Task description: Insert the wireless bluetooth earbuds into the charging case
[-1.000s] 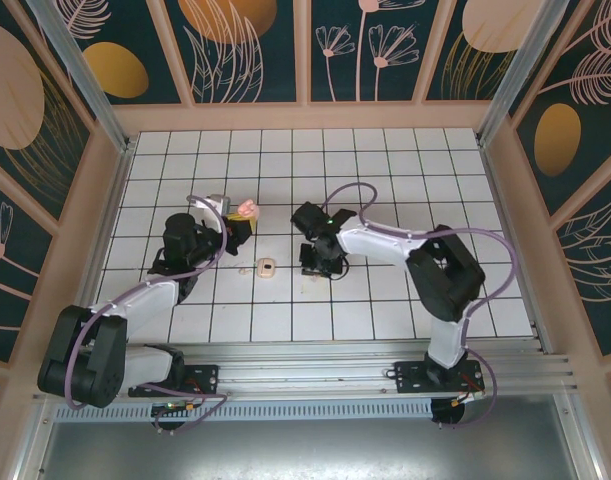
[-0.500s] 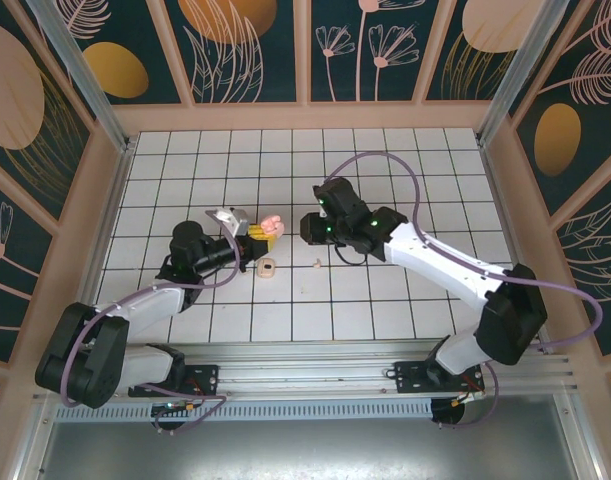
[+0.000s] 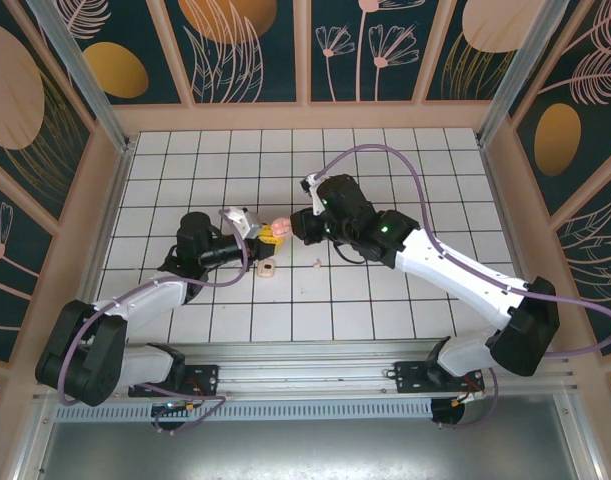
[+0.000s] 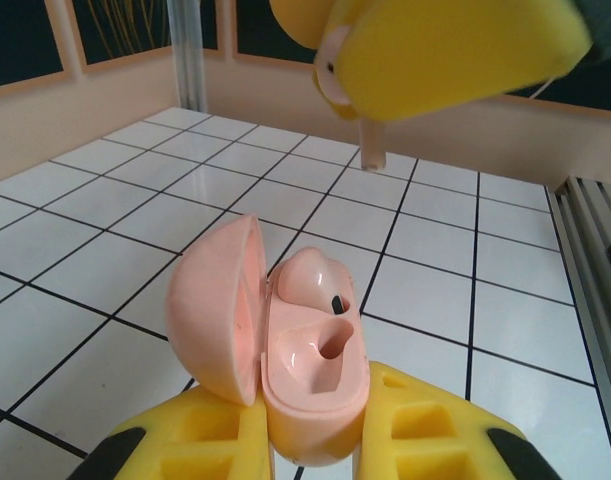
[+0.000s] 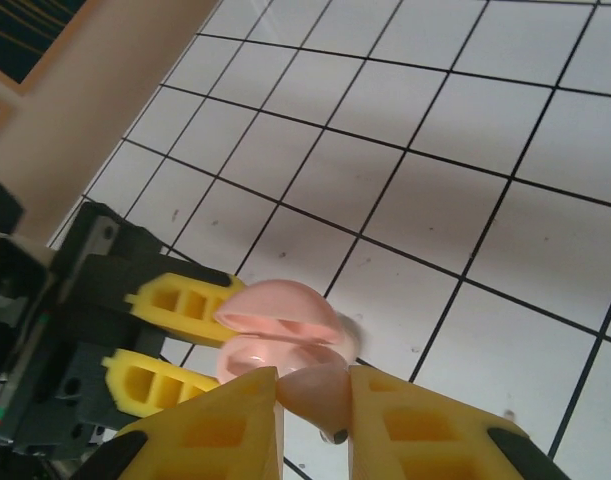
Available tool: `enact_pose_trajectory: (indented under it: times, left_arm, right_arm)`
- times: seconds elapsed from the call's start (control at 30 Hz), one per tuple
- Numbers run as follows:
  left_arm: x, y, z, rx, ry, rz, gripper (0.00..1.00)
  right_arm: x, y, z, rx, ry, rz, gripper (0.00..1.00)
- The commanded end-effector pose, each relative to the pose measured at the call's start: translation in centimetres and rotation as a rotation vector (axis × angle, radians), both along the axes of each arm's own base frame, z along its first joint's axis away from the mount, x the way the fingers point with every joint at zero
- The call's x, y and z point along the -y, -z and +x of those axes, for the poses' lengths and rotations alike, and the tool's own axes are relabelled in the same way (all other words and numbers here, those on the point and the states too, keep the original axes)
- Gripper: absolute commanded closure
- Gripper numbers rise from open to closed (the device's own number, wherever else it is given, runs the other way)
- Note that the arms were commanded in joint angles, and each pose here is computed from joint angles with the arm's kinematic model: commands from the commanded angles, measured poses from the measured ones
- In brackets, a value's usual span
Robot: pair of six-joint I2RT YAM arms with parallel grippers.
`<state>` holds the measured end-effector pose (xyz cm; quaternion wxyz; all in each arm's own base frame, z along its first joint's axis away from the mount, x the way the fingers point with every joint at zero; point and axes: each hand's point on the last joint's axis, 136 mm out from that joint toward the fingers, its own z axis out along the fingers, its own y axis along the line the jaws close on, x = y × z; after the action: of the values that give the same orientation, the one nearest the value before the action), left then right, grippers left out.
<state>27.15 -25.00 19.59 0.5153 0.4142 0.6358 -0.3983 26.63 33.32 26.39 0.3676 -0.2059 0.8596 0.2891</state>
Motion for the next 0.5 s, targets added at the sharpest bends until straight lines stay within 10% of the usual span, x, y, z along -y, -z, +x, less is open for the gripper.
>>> enact_pose_trajectory:
  times: [0.0, 0.47]
  left_arm:
    - [0.6, -1.0, -0.2, 0.041, 0.041, 0.001, 0.89]
    - [0.6, -1.9, -0.2, 0.034, 0.03, -0.02, 0.89]
  right_arm:
    - [-1.6, -2.3, 0.0, 0.074, -0.058, 0.027, 0.79]
    - [-3.8, -0.7, 0.0, 0.08, -0.12, -0.028, 0.79]
